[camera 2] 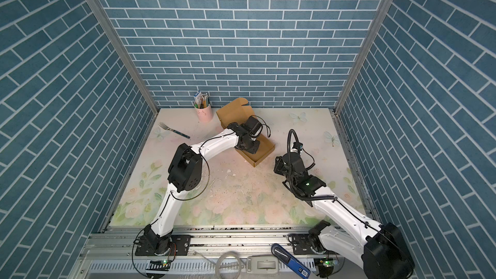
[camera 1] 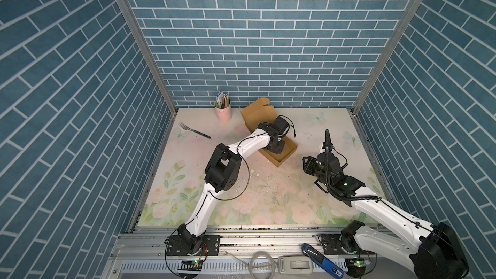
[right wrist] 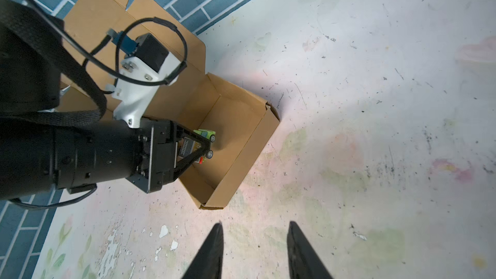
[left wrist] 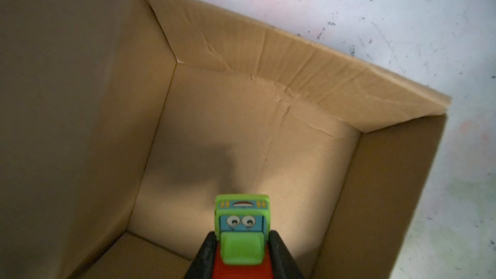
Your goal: Fold the paper box
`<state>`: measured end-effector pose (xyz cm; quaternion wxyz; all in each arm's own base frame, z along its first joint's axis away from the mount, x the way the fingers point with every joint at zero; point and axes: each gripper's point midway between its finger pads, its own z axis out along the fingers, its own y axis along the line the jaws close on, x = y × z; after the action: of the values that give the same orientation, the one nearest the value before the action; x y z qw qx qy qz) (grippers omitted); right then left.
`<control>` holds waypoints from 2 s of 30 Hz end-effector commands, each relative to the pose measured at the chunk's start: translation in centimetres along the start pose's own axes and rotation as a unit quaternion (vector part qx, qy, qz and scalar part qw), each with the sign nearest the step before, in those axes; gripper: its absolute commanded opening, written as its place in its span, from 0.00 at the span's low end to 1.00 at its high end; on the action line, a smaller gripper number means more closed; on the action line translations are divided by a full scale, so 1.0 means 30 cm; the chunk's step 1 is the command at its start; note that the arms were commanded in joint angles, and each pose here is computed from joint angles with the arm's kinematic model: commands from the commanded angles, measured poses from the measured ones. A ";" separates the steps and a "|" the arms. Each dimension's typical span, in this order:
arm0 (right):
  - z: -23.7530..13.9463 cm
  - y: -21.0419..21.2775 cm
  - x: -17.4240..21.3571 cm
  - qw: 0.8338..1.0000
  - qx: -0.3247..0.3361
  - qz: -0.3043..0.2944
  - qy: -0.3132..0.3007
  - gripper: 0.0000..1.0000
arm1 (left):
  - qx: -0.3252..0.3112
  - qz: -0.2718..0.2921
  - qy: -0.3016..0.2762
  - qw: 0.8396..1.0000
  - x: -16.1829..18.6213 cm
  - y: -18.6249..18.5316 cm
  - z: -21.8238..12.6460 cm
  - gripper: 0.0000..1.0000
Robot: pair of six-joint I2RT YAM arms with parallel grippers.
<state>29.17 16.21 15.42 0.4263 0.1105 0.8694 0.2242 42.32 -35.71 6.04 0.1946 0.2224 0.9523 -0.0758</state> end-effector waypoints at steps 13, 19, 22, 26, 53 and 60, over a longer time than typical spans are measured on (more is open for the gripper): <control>-0.011 -0.035 -0.035 0.999 0.026 -0.035 -0.017 0.41 | 0.008 0.002 -0.011 1.000 -0.039 -0.029 -0.076 0.59; 0.003 -0.005 -0.092 0.996 0.024 -0.081 -0.022 0.42 | 0.012 -0.004 -0.055 0.998 -0.105 -0.021 -0.267 0.68; 0.033 0.020 -0.115 0.993 0.021 -0.114 -0.007 0.45 | 0.006 -0.019 -0.061 0.998 -0.100 0.013 -0.349 0.74; 0.096 0.038 -0.156 0.990 0.019 -0.139 0.026 0.48 | -0.004 -0.035 -0.066 0.997 -0.059 0.074 -0.462 0.80; 0.608 0.048 -0.129 0.940 -0.003 -0.257 0.224 0.53 | -0.060 -0.215 -0.096 0.970 0.429 0.607 -0.760 1.00; 0.638 0.021 -0.099 0.945 0.003 -0.243 0.217 0.52 | -0.056 -0.231 -0.096 0.967 0.451 0.643 -0.728 1.00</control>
<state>45.97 21.19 7.76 0.2616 -0.1476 0.9455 0.1258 32.30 -8.28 19.22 0.2649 -0.0247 0.9608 -0.0775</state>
